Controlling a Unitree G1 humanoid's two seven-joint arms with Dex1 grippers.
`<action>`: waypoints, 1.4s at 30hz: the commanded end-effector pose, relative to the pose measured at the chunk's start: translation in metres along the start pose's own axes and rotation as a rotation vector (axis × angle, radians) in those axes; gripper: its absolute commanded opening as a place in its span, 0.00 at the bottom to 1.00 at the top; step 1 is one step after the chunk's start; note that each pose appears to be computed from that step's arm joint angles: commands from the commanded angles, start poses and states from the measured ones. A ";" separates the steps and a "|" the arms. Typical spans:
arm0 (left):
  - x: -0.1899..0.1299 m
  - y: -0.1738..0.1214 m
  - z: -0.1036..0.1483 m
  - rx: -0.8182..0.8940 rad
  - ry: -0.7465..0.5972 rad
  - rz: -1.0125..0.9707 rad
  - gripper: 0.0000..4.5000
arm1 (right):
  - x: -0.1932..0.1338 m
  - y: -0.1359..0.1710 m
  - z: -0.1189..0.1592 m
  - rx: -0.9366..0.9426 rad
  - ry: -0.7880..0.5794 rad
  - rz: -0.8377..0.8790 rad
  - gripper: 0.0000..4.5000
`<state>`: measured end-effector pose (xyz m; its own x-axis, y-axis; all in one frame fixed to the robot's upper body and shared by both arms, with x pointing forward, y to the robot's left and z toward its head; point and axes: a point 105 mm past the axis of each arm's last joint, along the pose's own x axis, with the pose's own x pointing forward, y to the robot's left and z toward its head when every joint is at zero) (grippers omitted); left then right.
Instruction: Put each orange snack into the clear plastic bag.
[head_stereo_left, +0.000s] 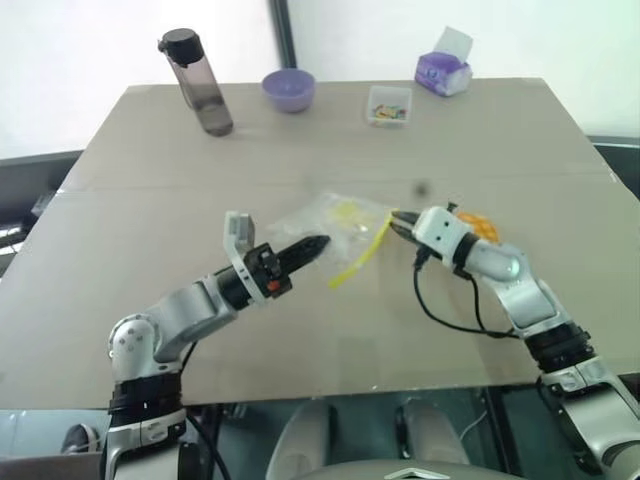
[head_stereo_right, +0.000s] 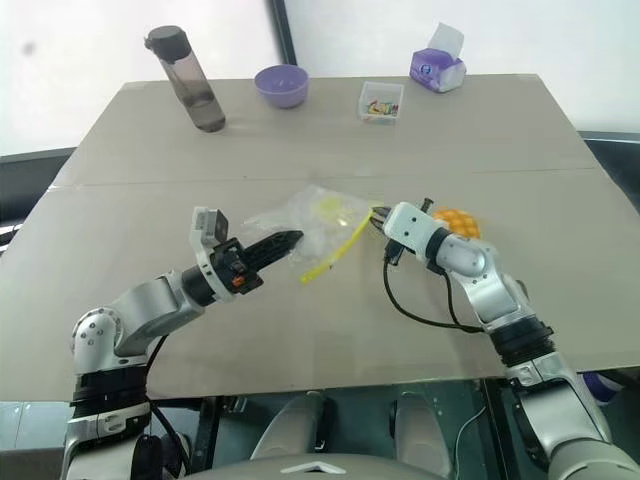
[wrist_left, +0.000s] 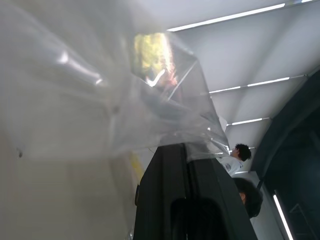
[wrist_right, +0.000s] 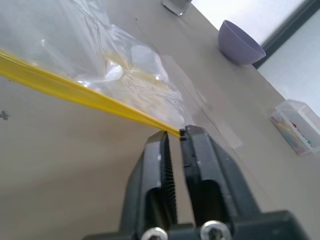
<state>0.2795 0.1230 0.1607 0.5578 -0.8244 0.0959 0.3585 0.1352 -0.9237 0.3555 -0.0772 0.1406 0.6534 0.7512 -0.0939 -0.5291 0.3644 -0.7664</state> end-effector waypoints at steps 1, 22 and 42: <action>0.001 -0.011 -0.002 0.016 0.012 -0.052 0.00 | 0.002 -0.004 0.014 -0.041 -0.056 -0.011 0.01; 0.002 -0.012 -0.006 0.029 0.026 -0.051 0.00 | 0.008 0.010 0.004 -0.237 -0.027 0.080 0.35; -0.010 -0.021 0.008 0.357 0.025 0.020 0.40 | 0.010 -0.032 0.016 -0.179 -0.021 -0.111 0.00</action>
<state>0.2794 0.1321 0.1571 0.5810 -0.8138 -0.0093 0.4650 0.3413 -0.8169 0.3636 -0.0680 0.1366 0.6539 0.7478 -0.1146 -0.4571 0.2698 -0.8475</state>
